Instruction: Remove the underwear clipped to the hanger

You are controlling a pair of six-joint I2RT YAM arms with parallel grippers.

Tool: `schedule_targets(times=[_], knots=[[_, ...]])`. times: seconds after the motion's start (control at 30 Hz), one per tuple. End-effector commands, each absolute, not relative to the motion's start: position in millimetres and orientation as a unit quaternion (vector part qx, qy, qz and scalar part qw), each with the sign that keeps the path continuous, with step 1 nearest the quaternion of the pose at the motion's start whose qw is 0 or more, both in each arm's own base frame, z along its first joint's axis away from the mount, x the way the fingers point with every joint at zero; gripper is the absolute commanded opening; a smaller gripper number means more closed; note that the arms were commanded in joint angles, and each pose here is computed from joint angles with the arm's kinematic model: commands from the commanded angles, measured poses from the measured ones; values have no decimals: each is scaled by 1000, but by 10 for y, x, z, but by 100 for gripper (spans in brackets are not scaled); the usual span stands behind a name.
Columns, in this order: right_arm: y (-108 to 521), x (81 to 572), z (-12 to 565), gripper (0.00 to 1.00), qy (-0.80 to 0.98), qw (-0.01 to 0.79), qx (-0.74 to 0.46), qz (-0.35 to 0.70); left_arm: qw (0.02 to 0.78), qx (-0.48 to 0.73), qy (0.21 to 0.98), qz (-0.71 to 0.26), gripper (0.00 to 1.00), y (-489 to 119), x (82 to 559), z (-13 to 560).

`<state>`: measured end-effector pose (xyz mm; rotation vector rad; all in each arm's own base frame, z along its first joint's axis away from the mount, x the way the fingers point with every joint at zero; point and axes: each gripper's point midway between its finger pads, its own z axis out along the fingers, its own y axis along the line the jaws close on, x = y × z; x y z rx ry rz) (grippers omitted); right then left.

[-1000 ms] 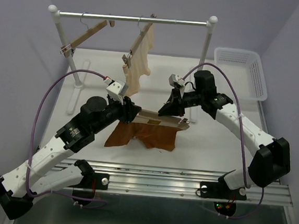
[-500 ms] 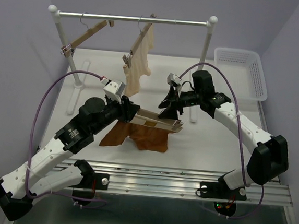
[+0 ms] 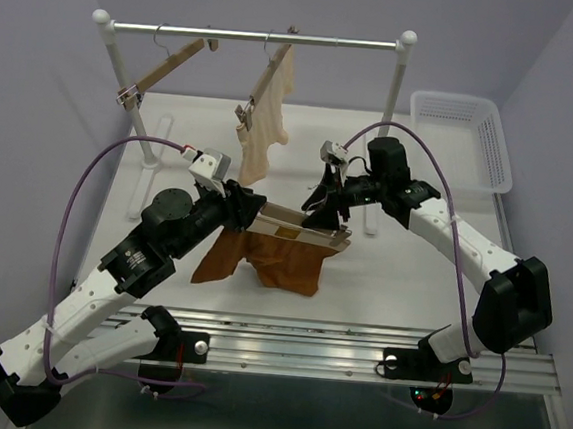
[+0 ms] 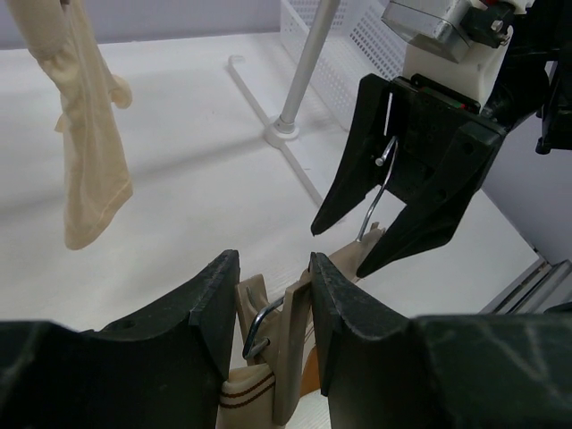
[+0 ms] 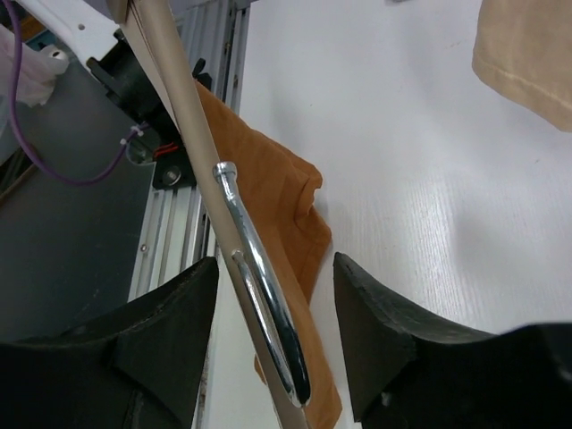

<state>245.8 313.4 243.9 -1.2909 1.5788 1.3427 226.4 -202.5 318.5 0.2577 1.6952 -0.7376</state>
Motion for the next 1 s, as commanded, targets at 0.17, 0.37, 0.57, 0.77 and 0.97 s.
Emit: schedule_targets(times=[0.17,0.37,0.57,0.77,0.97], knots=[[3188,2353,2617,27,573,349,-488,558,624,90,699,-337,0,-2020,2289,3419],[3217,2312,2607,1,559,346,-501,563,628,86,693,-344,0,-2034,2296,3441],[3130,2321,2759,1,517,409,-561,500,611,94,712,-334,41,-2028,2271,3354],[3014,2469,2567,1,560,352,-612,434,580,88,747,-311,98,-1979,2261,3179],[2917,2555,2561,1,553,288,-672,399,567,91,758,-311,99,-1983,2228,3109]])
